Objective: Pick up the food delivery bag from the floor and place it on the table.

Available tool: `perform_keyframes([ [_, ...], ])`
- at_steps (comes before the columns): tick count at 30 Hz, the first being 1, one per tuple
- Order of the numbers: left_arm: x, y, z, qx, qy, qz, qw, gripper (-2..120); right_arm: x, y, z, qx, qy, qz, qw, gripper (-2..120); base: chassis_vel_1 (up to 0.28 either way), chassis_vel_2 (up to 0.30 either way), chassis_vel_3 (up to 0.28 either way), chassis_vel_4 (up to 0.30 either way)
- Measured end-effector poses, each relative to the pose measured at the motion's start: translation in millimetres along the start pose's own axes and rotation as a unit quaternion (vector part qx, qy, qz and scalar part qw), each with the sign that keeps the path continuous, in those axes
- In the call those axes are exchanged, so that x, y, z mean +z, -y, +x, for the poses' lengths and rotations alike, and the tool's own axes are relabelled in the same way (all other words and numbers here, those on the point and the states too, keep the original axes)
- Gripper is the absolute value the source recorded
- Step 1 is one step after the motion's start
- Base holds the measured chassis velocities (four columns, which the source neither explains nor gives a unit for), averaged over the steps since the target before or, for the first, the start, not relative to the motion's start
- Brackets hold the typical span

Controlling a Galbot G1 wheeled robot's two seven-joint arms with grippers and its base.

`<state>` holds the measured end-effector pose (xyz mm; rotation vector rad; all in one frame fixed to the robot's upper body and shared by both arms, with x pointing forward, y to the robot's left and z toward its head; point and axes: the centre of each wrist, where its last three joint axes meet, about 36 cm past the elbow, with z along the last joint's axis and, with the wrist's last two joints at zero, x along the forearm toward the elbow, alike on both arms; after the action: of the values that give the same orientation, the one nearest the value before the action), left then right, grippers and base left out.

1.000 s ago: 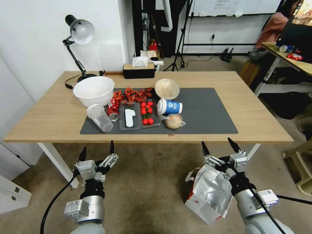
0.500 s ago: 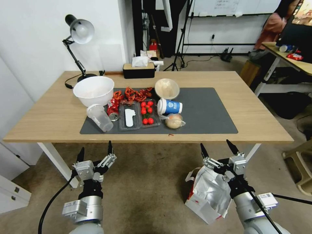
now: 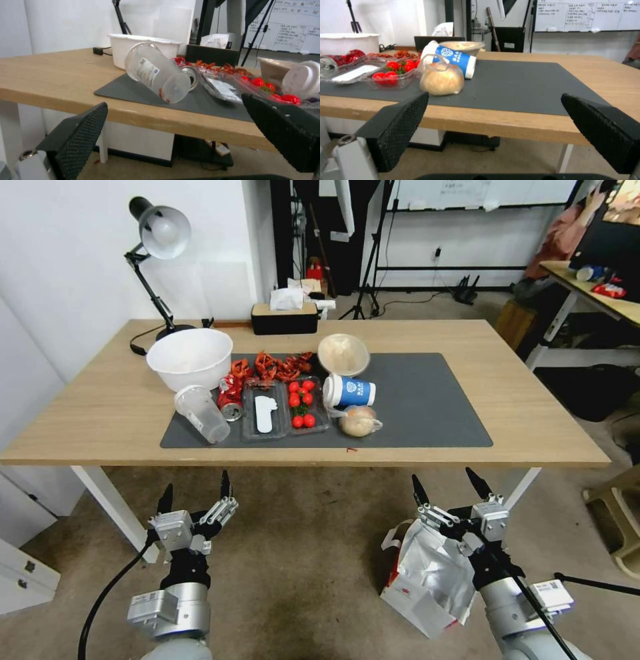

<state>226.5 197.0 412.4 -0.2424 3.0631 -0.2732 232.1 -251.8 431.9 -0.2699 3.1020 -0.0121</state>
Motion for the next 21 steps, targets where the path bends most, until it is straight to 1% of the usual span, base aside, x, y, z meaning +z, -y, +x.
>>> perform_keyframes([
  [21, 0.5, -1.0, -2.6, -0.003, -0.005, -0.003, 1.0, 100, 4.9, 1.0, -1.5, -0.005, 0.002, -0.001, 1.0, 100, 0.0, 0.0, 0.0, 0.0],
])
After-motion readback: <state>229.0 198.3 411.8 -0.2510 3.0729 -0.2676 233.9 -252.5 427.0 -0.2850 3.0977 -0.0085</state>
